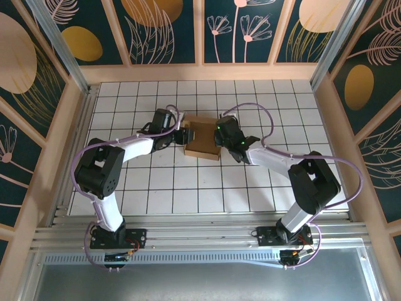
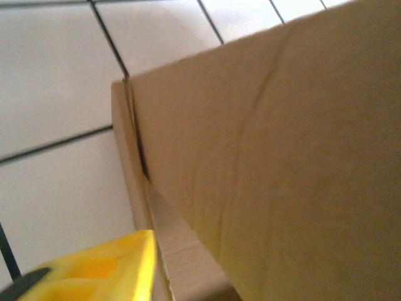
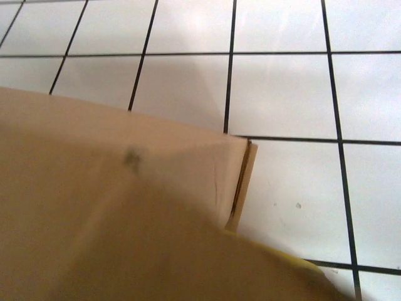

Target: Fold the paper box

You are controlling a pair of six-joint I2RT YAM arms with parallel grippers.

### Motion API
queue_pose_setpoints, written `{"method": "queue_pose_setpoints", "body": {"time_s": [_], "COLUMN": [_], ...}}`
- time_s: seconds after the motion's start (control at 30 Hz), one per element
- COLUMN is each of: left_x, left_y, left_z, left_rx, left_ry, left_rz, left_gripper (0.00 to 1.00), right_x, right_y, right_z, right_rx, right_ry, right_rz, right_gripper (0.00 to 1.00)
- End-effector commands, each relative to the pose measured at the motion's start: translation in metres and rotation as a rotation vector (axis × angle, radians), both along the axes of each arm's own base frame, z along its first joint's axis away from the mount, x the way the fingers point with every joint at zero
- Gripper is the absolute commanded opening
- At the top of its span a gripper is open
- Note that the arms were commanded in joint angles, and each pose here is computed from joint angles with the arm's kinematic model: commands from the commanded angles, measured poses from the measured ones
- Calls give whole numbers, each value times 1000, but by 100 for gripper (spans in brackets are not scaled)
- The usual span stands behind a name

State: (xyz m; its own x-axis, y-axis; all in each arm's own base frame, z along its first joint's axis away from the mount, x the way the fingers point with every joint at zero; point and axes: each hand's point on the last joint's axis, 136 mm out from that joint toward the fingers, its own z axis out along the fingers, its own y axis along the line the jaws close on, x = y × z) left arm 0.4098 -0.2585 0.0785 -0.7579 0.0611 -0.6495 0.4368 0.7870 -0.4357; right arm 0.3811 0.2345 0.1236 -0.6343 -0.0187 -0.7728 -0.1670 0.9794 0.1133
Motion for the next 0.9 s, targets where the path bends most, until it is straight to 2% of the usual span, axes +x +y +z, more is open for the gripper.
{"method": "queue_pose_setpoints", "body": {"time_s": [0.0, 0.17, 0.23, 0.4, 0.47, 0.53, 0.6, 0.7, 0.87], "left_x": [-17, -26, -30, -40, -46, -53, -61, -81, -113], "left_y": [1, 5, 6, 8, 10, 12, 14, 17, 28], "left_z": [-2, 3, 9, 21, 23, 29, 41, 64, 125], "left_rx": [-1, -20, -34, -63, -68, -84, -107, -153, -236], "left_ry": [31, 18, 6, -2, 4, -5, -25, -64, -160], "left_rz": [-13, -2, -5, -7, -8, -7, -14, -41, -37], "left_gripper": [49, 50, 54, 66, 68, 68, 69, 69, 68], "right_x": [-3, -12, -17, -27, -30, -36, -44, -60, -93], "right_y": [4, 6, 8, 6, 2, 1, 3, 13, 23], "right_z": [15, 16, 22, 36, 41, 49, 61, 92, 163], "right_rx": [37, 26, 40, 88, 92, 98, 115, 176, 330], "right_ry": [-57, -81, -98, -130, -139, -146, -159, -199, -312], "right_rz": [-4, 11, 24, 24, 17, 31, 56, 137, 259], "right_gripper": [17, 27, 32, 48, 53, 64, 74, 84, 84]}}
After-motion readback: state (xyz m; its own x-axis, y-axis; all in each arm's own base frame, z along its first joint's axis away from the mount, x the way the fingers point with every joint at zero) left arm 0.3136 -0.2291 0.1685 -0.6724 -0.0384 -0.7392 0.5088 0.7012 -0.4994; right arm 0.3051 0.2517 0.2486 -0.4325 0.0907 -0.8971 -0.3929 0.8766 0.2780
